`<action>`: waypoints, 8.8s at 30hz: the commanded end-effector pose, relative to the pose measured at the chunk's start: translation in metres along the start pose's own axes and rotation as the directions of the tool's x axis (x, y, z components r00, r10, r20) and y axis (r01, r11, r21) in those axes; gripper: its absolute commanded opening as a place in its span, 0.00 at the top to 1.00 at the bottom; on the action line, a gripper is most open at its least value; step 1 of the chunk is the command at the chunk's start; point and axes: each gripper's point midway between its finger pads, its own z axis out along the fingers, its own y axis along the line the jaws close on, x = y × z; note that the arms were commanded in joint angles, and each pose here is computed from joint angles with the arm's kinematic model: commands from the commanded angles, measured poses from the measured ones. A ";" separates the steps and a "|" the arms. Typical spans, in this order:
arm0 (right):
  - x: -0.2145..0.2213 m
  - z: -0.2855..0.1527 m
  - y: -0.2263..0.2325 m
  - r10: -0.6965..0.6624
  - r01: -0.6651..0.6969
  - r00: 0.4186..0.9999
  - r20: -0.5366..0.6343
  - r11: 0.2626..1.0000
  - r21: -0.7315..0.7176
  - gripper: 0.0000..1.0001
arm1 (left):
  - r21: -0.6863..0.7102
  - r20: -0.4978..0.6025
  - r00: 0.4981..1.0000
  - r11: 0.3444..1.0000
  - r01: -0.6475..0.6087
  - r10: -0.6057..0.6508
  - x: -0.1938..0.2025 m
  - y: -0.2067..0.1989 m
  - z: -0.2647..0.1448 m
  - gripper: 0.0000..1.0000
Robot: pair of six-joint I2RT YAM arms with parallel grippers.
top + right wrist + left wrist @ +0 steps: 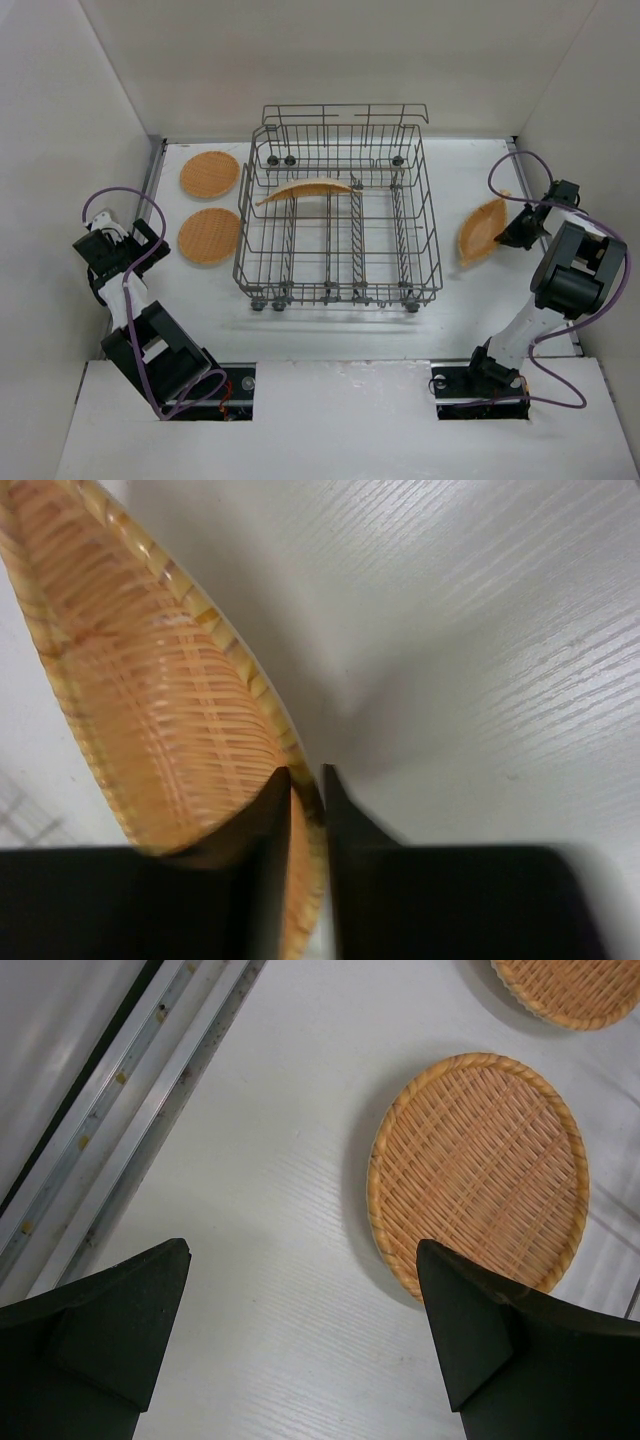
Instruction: Load the plates into the dish rack
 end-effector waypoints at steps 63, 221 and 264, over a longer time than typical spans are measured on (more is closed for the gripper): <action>0.189 -0.265 0.427 -0.539 0.805 -0.577 0.614 -0.248 0.539 1.00 | -0.010 0.145 0.987 0.998 -0.066 0.067 -0.026 -0.009 -0.016 0.00; 0.318 -0.144 0.435 -0.607 0.699 -0.708 0.362 -0.524 0.487 0.22 | 0.039 0.107 0.993 0.999 0.035 -0.039 -0.028 0.002 -0.011 0.00; 0.025 -0.159 0.084 -0.551 0.680 0.519 0.653 0.730 0.076 0.13 | 0.032 -0.047 0.987 0.987 -0.155 0.156 -0.019 -0.032 0.005 0.00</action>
